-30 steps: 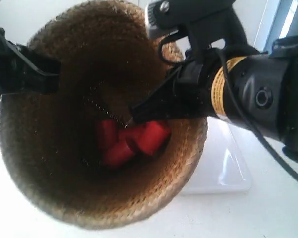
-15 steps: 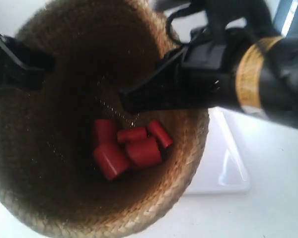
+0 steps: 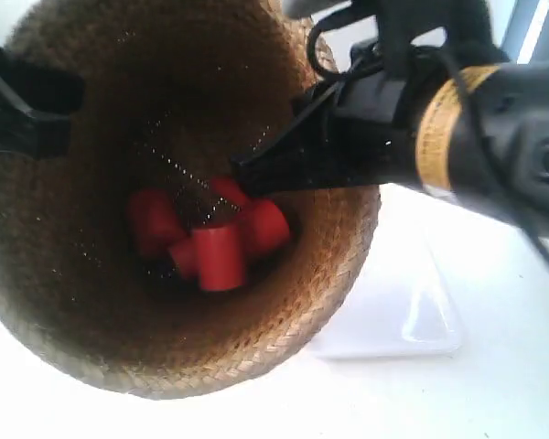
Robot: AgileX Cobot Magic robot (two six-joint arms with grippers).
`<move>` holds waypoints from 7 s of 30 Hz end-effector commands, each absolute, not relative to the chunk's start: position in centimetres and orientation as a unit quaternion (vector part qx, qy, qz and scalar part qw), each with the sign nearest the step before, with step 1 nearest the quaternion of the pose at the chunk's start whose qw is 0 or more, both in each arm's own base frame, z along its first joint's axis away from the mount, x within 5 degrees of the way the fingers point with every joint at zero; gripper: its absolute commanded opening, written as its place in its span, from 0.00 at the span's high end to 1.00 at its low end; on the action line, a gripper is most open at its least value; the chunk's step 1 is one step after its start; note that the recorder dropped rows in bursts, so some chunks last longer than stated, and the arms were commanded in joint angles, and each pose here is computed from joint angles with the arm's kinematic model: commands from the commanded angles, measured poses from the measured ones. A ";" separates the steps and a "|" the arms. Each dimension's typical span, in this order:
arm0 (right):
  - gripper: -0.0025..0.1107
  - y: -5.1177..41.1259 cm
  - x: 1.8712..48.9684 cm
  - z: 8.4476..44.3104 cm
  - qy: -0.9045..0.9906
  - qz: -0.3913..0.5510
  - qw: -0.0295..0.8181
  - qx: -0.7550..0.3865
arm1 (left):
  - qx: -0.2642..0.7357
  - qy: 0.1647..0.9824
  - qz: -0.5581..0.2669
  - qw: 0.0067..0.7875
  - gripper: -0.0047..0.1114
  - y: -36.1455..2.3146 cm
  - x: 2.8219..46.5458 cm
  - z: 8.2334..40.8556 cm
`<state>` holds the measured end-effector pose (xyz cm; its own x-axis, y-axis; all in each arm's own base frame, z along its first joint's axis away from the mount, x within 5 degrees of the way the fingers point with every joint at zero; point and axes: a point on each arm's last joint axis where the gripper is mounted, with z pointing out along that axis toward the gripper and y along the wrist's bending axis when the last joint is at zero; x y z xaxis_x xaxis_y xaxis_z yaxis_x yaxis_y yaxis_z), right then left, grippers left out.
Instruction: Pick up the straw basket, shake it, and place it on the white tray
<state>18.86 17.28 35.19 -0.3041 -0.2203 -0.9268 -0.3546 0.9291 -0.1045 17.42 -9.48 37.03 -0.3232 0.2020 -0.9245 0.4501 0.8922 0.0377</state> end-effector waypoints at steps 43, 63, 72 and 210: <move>0.98 17.2 18.4 37.0 0.776 0.123 0.567 -0.245 | 0.220 0.816 -0.080 0.529 0.96 -10.5 18.1 36.5; 0.98 15.9 18.1 37.6 0.807 0.122 0.538 -0.211 | 0.187 0.809 -0.119 0.545 0.96 -10.2 17.3 38.6; 0.98 16.0 18.2 37.5 0.807 0.123 0.538 -0.212 | 0.187 0.809 -0.119 0.545 0.96 -10.2 17.3 38.6; 0.98 1.1 25.8 42.0 0.923 0.039 0.377 -0.072 | 0.298 0.873 -0.107 0.372 0.96 -18.8 28.7 45.9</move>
<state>26.26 1.24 42.16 -0.7184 -0.1046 -0.6877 -0.1615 0.9867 0.0187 29.92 -19.52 45.34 -0.5467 0.4314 -0.7177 0.5916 0.8056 0.0336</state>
